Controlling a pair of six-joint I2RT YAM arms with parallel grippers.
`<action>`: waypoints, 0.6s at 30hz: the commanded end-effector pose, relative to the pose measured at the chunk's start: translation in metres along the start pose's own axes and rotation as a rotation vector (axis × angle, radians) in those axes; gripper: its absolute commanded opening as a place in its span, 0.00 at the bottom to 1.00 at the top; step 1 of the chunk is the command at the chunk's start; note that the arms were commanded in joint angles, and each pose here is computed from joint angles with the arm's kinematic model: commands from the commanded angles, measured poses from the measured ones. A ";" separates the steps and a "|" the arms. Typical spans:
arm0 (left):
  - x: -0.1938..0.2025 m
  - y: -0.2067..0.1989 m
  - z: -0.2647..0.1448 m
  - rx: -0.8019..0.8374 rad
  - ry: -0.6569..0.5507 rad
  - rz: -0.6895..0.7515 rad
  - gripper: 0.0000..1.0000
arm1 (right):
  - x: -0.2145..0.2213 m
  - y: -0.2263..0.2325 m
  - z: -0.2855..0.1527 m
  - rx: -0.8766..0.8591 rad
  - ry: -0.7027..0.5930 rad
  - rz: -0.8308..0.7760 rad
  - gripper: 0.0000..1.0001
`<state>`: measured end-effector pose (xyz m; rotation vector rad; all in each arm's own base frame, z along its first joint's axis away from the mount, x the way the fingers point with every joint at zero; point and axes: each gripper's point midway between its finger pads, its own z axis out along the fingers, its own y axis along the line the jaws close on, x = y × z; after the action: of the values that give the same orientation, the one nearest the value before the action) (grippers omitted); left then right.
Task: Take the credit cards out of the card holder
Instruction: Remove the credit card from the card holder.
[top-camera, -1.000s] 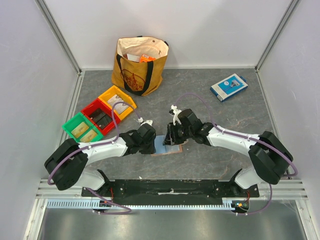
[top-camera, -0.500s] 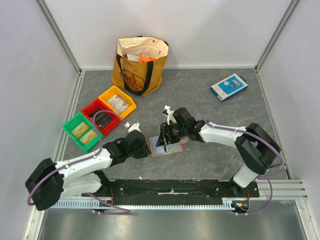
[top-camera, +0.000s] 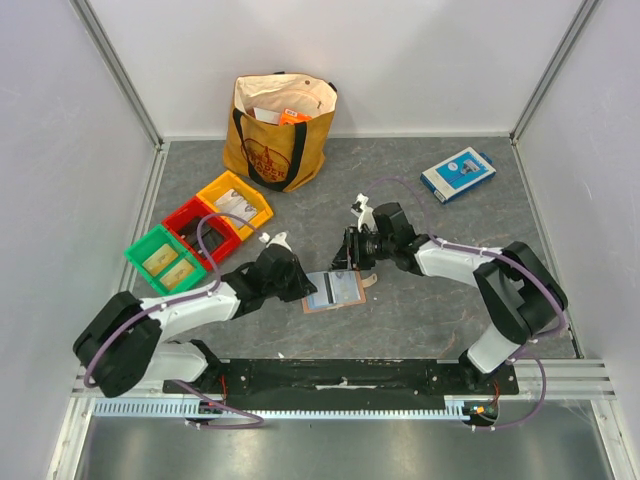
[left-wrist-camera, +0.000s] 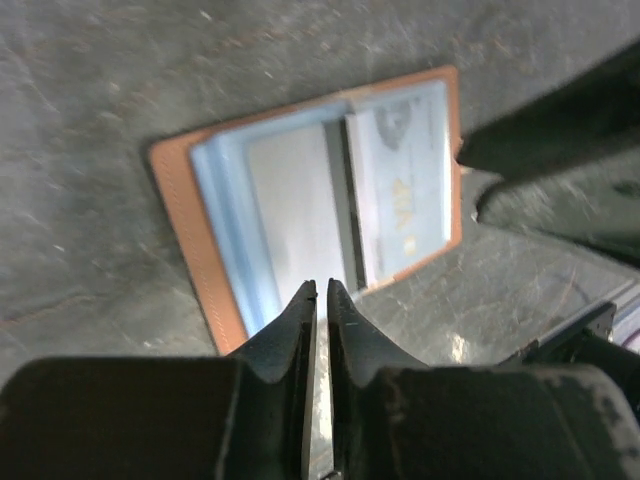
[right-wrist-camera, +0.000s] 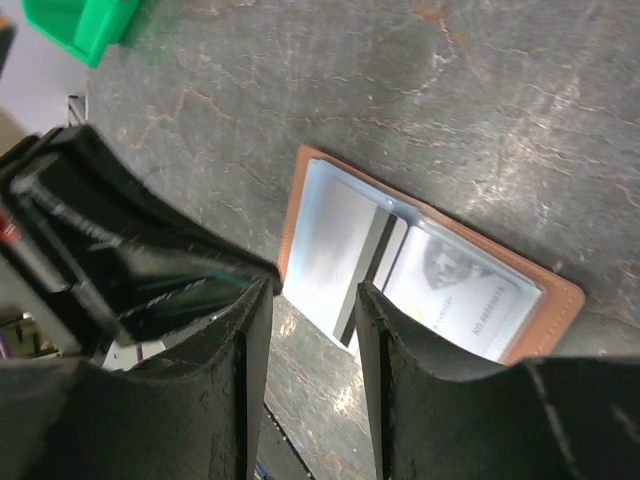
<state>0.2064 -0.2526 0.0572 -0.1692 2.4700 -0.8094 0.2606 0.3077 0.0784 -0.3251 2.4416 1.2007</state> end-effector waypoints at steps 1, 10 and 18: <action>-0.018 -0.004 0.010 0.063 -0.024 -0.081 0.12 | 0.001 0.010 0.009 -0.092 -0.010 -0.001 0.45; 0.001 0.024 0.021 -0.022 0.021 -0.098 0.10 | 0.027 -0.014 0.025 -0.089 0.047 0.060 0.41; 0.021 0.046 0.024 -0.093 0.072 -0.158 0.06 | 0.047 -0.027 0.031 -0.088 0.074 0.091 0.38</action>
<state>0.2142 -0.2424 0.0234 -0.3062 2.5326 -0.8187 0.2415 0.3130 0.0292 -0.2814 2.5061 1.3229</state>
